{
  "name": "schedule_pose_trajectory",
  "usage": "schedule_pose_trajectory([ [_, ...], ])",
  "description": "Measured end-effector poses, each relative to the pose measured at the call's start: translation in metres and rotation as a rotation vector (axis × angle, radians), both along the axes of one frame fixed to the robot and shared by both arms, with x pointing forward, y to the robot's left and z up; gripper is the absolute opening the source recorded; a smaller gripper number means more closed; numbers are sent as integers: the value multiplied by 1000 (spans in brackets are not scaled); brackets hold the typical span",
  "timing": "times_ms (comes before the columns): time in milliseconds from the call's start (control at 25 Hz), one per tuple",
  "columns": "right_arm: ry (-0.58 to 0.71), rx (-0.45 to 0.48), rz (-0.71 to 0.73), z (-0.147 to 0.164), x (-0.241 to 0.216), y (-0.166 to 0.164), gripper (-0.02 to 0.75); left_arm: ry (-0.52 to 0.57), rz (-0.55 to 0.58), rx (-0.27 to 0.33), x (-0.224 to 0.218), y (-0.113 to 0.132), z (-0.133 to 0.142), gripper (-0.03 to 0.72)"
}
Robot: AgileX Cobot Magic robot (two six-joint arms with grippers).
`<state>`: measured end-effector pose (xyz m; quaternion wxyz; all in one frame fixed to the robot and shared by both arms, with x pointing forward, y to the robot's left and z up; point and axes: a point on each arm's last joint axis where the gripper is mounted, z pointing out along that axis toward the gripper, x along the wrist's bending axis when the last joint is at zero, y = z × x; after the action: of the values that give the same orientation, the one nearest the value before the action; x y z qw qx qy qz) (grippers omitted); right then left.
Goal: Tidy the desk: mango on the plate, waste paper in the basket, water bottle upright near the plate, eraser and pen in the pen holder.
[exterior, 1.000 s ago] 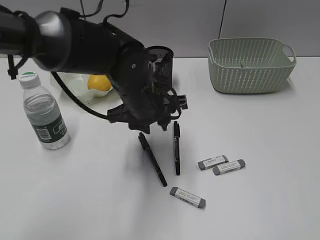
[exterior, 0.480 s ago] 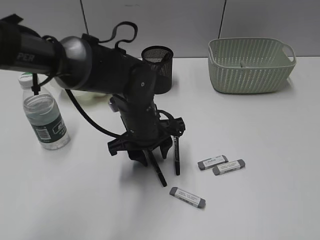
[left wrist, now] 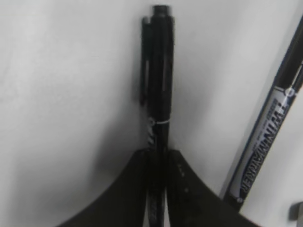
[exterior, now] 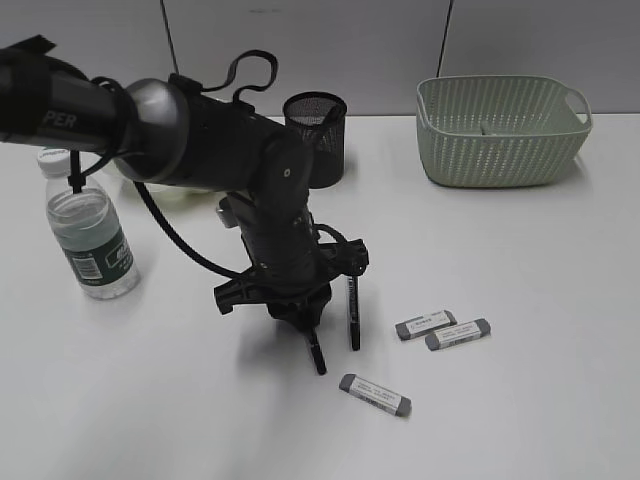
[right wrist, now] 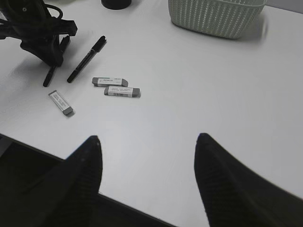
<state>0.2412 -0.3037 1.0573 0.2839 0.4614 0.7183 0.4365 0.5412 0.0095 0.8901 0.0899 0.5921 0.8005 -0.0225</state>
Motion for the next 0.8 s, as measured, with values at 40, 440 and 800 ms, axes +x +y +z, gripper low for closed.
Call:
schedule_pose_trajectory([
  [40,0,0,0,0,0,0,489,0,-5,10,0,1,0,81],
  [440,0,0,0,0,0,0,489,-277,-213,175,17,17,43,69],
  [800,0,0,0,0,0,0,489,-979,-390,-99,64,42,160,69],
])
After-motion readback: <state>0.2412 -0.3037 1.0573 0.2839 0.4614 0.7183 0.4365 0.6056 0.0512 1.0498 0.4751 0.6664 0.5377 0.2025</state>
